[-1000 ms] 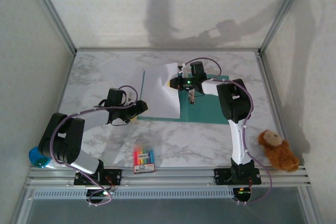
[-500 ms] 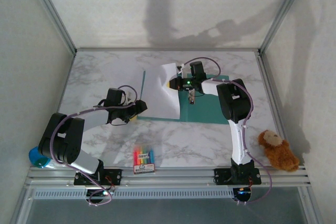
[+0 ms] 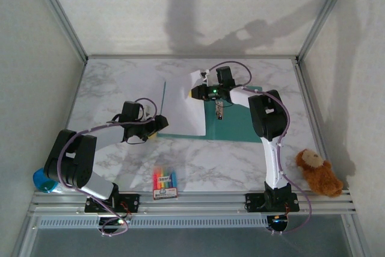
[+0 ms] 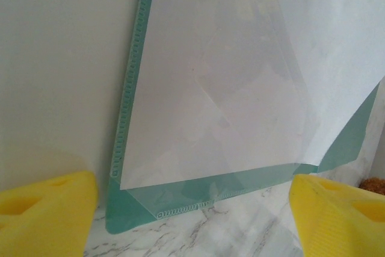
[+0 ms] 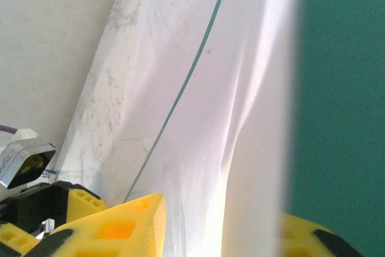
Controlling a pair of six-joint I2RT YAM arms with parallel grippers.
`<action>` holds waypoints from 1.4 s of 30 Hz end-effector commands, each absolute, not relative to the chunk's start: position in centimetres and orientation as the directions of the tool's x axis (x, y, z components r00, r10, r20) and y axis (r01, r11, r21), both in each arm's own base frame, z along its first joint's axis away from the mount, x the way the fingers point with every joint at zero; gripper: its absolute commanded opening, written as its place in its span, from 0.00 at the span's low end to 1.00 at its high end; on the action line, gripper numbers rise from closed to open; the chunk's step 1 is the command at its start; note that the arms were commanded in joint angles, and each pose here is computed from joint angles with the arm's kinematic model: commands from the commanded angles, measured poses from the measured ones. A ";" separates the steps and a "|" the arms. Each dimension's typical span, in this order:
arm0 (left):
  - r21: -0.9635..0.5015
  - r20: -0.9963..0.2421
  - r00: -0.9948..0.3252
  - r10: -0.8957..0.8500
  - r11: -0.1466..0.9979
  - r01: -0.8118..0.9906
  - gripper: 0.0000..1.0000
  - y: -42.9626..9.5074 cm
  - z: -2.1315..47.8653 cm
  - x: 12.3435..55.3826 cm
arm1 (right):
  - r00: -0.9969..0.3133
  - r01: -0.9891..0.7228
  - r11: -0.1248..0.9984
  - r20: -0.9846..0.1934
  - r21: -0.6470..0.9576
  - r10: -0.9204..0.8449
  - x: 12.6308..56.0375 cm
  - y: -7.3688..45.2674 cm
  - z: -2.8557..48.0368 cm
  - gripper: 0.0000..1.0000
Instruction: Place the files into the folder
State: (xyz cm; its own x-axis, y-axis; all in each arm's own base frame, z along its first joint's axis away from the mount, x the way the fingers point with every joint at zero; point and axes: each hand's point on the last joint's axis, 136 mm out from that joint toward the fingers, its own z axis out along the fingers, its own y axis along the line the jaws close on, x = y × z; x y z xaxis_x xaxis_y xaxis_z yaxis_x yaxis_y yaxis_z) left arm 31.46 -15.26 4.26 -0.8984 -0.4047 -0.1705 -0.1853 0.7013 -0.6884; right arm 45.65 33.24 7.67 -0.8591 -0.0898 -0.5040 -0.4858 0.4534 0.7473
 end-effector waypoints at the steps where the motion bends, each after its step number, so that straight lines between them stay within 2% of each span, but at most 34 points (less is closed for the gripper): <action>1: -0.679 -0.203 -0.890 -0.409 0.714 -0.173 0.83 -14.5 5.2 31.8 | -0.870 -0.468 0.492 -0.479 0.734 -0.115 45.9 33.4 6.1 0.28; 9: -0.657 -0.238 -0.860 -0.452 0.727 -0.201 0.82 -12.5 5.9 31.8 | -0.856 -0.488 0.537 -0.497 0.688 -0.142 46.2 32.9 5.8 0.09; 15: -0.655 -0.229 -0.859 -0.457 0.726 -0.211 0.82 -12.1 5.5 31.6 | -0.836 -0.519 0.546 -0.524 0.658 -0.162 46.5 32.5 6.4 0.03; 33: -0.659 -0.216 -0.865 -0.452 0.721 -0.212 0.82 -12.2 5.2 31.2 | -0.812 -0.552 0.515 -0.563 0.656 -0.154 47.3 31.6 7.5 0.00; 42: -0.664 -0.214 -0.866 -0.452 0.717 -0.210 0.82 -12.3 5.2 31.3 | -0.824 -0.546 0.464 -0.547 0.698 -0.146 46.2 32.8 7.4 0.00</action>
State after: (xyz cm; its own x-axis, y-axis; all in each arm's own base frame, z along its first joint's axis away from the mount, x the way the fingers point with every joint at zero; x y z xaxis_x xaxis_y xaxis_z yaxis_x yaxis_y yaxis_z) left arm 31.69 -12.73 5.55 -0.8643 -0.4551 -0.2141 -0.2080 0.7110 -0.6717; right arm 46.65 31.94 6.79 -0.8319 -0.1447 -0.5358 -0.5276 0.5058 0.6825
